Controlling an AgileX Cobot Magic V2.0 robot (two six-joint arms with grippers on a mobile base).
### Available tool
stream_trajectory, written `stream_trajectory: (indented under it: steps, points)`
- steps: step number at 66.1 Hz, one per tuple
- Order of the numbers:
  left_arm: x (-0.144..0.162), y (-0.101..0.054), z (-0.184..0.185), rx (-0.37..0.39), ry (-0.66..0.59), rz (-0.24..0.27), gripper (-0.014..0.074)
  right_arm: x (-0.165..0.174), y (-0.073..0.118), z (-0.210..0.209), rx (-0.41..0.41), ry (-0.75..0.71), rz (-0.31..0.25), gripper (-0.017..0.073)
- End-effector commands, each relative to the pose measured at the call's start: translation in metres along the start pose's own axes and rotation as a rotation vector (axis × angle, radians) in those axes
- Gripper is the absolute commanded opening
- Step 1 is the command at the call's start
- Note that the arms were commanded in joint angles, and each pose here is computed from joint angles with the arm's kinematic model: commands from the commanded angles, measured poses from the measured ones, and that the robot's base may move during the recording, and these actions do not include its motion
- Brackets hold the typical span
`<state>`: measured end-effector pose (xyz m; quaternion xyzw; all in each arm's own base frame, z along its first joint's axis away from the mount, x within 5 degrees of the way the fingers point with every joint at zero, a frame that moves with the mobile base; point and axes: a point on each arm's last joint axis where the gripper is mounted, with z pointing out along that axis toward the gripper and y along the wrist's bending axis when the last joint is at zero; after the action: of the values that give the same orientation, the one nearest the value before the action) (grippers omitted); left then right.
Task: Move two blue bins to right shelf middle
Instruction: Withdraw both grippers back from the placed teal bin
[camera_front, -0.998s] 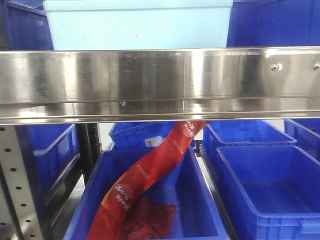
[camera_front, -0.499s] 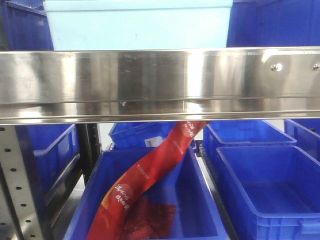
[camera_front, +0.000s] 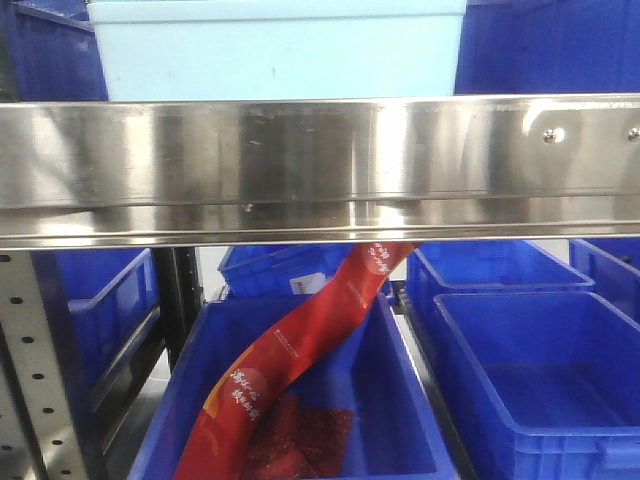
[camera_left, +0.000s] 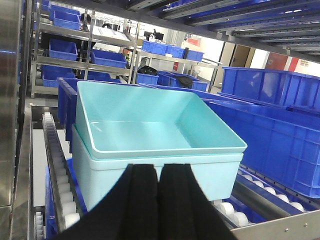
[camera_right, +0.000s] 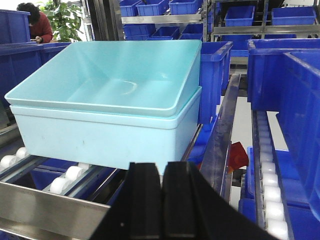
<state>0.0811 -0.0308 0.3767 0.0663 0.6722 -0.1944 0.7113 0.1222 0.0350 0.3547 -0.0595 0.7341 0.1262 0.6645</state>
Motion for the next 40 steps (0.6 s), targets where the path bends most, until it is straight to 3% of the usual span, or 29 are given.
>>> stream_trajectory:
  steps: [1, 10, 17, 20, 21, 25, 40]
  points:
    - [-0.002, -0.001, -0.001, 0.015, -0.021, -0.003, -0.0111, -0.001, 0.0, -0.001, -0.003, -0.023, -0.014, -0.0163]
    - [-0.002, -0.001, -0.001, 0.015, -0.021, -0.003, -0.0111, 0.002, -0.001, -0.004, 0.004, -0.014, -0.01, -0.0163]
    - [-0.002, -0.001, -0.001, 0.015, -0.021, -0.003, -0.0111, 0.026, -0.013, -0.012, 0.085, 0.01, -0.016, -0.0163]
    - [-0.002, -0.001, -0.001, 0.015, -0.021, -0.003, -0.0111, 0.039, -0.018, -0.019, 0.126, 0.006, -0.072, -0.0163]
    - [-0.002, -0.001, -0.001, 0.015, -0.021, -0.003, -0.0111, 0.041, -0.019, -0.021, 0.134, 0.0, -0.06, -0.0163]
    - [-0.002, -0.001, -0.001, 0.015, -0.021, -0.003, -0.0111, 0.055, -0.02, -0.03, 0.141, -0.025, -0.174, -0.0164]
    - [-0.001, -0.001, -0.001, 0.014, -0.02, -0.003, -0.0111, 0.106, -0.027, -0.049, 0.201, -0.074, -0.135, -0.0163]
